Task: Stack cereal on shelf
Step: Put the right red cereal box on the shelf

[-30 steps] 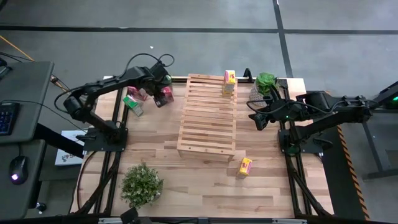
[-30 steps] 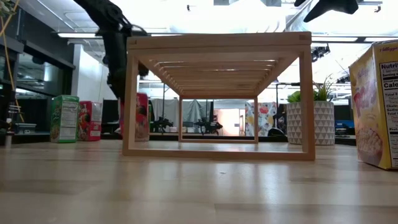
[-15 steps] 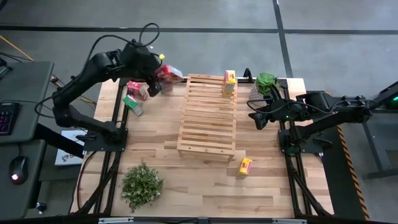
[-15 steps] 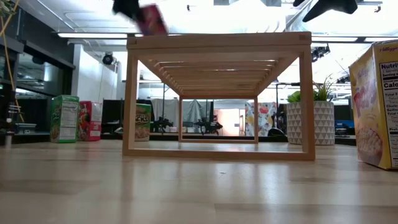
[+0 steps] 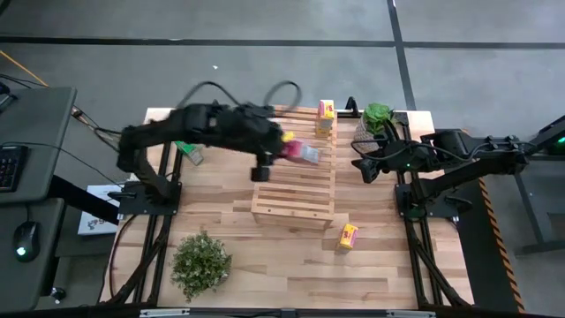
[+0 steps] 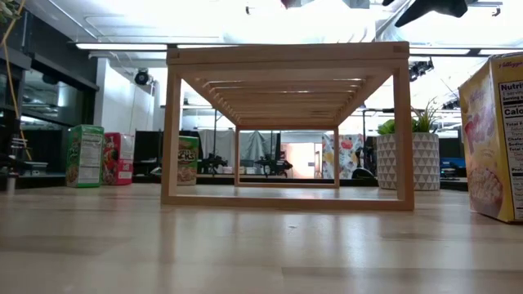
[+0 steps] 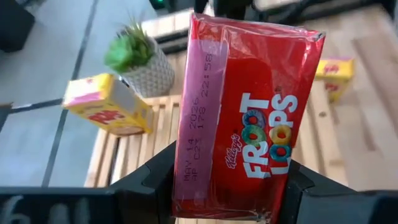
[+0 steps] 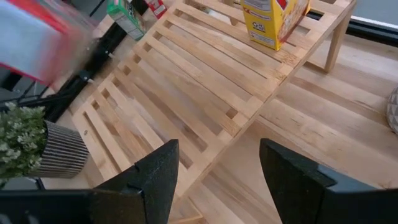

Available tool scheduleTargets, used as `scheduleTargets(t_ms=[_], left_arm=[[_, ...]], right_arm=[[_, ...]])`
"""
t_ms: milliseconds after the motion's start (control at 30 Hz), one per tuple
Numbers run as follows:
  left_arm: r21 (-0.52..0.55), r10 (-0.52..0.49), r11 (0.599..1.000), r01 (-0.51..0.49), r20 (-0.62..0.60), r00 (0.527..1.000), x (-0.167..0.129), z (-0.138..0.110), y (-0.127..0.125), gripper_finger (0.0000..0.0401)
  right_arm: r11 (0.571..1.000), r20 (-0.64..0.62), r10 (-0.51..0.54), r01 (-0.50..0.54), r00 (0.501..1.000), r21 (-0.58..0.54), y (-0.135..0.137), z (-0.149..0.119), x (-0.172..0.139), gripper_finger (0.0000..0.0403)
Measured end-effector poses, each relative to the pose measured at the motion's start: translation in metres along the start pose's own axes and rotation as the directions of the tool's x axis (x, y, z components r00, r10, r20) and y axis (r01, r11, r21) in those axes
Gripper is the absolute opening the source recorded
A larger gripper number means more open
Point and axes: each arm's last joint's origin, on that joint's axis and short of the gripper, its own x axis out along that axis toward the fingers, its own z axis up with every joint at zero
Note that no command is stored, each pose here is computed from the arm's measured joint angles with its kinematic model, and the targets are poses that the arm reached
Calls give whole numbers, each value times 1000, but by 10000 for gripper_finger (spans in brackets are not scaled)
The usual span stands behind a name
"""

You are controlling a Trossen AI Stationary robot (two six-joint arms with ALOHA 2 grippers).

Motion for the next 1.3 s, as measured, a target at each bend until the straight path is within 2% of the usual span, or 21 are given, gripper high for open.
scheduleTargets(t_ms=[267, 433, 833, 1300], left_arm=[[6, -8, 1000, 9, -165, 986, 80, -7, -3, 159], [-22, -3, 1000, -2, -198, 980, 110, -11, 0, 159], [-42, 18, 999, -27, -200, 980, 121, -15, 12, 161], [-70, 37, 996, -49, -154, 987, 123, -13, 23, 235]], right_arm=[[998, 81, 20, -25, 997, 52, 4, 5, 0, 216], [996, 131, 81, -86, 988, 34, 11, 10, -1, 216], [993, 177, 113, -116, 978, 7, 15, 14, -2, 216], [994, 181, 109, -112, 977, 7, 15, 14, -2, 216]])
